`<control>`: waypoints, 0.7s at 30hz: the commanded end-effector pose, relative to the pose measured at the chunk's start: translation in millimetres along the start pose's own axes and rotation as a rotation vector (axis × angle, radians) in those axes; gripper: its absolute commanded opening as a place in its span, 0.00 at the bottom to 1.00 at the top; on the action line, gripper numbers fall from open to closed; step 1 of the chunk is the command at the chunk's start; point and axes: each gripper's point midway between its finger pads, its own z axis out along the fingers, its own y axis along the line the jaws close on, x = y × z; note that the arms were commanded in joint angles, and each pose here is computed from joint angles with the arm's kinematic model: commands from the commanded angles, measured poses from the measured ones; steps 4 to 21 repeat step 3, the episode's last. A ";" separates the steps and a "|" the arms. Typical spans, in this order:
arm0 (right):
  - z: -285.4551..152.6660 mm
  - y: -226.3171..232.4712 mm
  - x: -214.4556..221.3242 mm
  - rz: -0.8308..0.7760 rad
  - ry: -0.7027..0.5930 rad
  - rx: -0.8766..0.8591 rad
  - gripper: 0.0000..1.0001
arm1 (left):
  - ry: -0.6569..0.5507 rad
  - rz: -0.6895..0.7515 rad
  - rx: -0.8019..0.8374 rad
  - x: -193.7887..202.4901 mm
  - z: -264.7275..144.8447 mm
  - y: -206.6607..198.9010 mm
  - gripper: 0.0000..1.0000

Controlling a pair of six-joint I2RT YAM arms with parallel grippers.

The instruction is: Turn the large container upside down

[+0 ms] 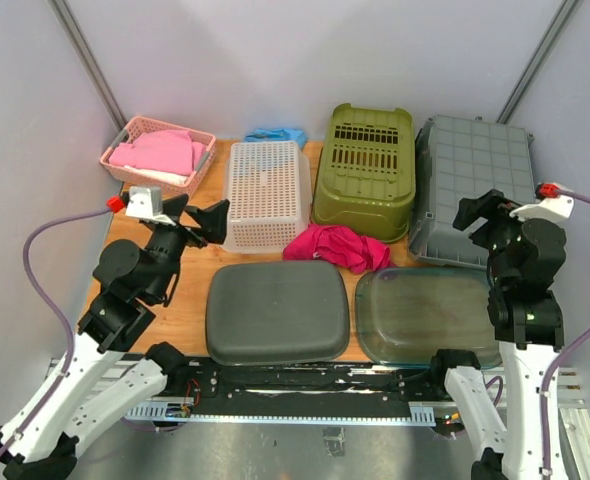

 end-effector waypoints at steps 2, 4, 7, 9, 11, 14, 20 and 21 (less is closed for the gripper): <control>-2.5 -3.2 -6.2 -0.014 -0.028 0.023 0.78 | -0.112 -0.023 0.043 -36.9 -1.5 -10.9 0.99; -2.1 -3.1 -5.9 -0.017 -0.024 0.023 0.78 | -0.103 -0.022 0.037 -34.8 0.0 -10.3 0.99; -2.1 -3.1 -5.9 -0.017 -0.024 0.023 0.78 | -0.103 -0.022 0.037 -34.8 0.0 -10.3 0.99; -2.1 -3.1 -5.9 -0.017 -0.024 0.023 0.78 | -0.103 -0.022 0.037 -34.8 0.0 -10.3 0.99; -2.1 -3.1 -5.9 -0.017 -0.024 0.023 0.78 | -0.103 -0.022 0.037 -34.8 0.0 -10.3 0.99; -2.1 -3.1 -5.9 -0.017 -0.024 0.023 0.78 | -0.103 -0.022 0.037 -34.8 0.0 -10.3 0.99; -2.1 -3.1 -5.9 -0.017 -0.024 0.023 0.78 | -0.103 -0.022 0.037 -34.8 0.0 -10.3 0.99; -2.1 -3.1 -5.9 -0.017 -0.024 0.023 0.78 | -0.103 -0.022 0.037 -34.8 0.0 -10.3 0.99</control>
